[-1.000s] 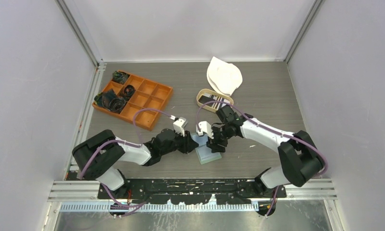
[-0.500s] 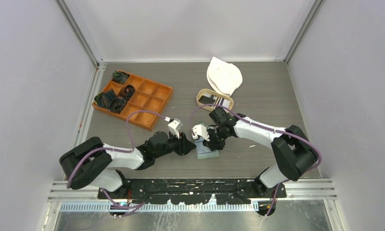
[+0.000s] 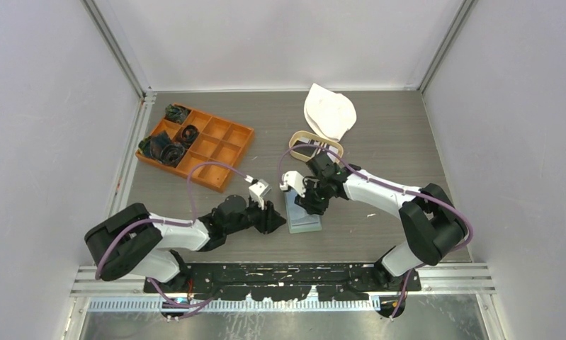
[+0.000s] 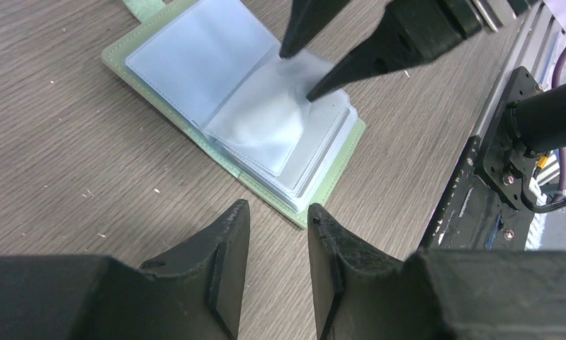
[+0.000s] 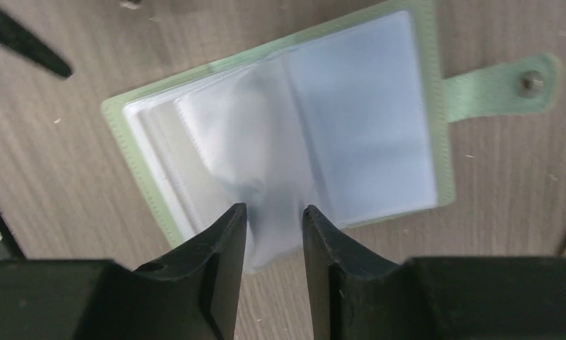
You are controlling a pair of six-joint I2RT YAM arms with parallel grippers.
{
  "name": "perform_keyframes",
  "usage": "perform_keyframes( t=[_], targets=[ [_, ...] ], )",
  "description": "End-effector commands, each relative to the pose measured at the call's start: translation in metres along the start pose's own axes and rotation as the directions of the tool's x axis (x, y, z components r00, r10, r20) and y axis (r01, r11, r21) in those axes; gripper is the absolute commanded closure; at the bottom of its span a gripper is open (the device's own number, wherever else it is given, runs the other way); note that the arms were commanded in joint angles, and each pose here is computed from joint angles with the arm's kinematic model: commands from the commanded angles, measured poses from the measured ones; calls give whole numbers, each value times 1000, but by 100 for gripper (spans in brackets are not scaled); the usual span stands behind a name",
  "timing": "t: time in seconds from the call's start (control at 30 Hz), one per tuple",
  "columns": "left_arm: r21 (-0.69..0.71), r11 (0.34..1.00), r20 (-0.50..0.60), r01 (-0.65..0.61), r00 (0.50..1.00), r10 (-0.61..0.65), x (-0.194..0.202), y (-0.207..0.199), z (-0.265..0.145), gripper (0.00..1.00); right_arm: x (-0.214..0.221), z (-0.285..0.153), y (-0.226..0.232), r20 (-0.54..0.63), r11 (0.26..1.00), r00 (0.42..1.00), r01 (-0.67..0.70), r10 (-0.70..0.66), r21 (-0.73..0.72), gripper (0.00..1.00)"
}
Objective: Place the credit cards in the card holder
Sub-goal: Turn over the card slot in the card holder.
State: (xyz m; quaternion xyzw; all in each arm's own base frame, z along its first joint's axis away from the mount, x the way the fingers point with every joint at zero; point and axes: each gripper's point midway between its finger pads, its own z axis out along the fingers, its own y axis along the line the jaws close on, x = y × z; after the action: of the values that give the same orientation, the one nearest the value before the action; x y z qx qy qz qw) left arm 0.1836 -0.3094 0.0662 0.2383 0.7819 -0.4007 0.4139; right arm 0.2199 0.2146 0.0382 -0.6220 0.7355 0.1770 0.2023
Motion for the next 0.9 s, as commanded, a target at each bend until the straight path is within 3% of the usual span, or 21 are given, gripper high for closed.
perform_keyframes(
  t=[0.0, 0.23, 0.37, 0.57, 0.73, 0.87],
  targets=[
    [53, 998, 53, 23, 998, -26, -10, -10, 7, 63, -29, -15, -48, 88, 969, 992, -103, 86, 225, 57],
    [20, 995, 65, 96, 993, -97, -4, -2, 17, 63, -28, -30, -91, 142, 862, 973, -225, 179, 455, 39],
    [-7, 988, 71, 153, 986, -153, -3, 2, 19, 64, -26, -38, -106, 193, 804, 948, -316, 252, 503, 38],
    [3, 983, 66, 181, 981, -181, -8, -3, 24, 65, -36, -34, -94, 289, 829, 884, -453, 368, 329, 43],
    [50, 979, 32, 198, 979, -200, -9, -13, 35, 67, -33, -31, -80, 252, 825, 827, -545, 502, 146, 54],
    [44, 980, 49, 196, 979, -198, -7, -10, 33, 67, -31, -44, -52, 168, 890, 877, -456, 450, -9, 54]
  ],
)
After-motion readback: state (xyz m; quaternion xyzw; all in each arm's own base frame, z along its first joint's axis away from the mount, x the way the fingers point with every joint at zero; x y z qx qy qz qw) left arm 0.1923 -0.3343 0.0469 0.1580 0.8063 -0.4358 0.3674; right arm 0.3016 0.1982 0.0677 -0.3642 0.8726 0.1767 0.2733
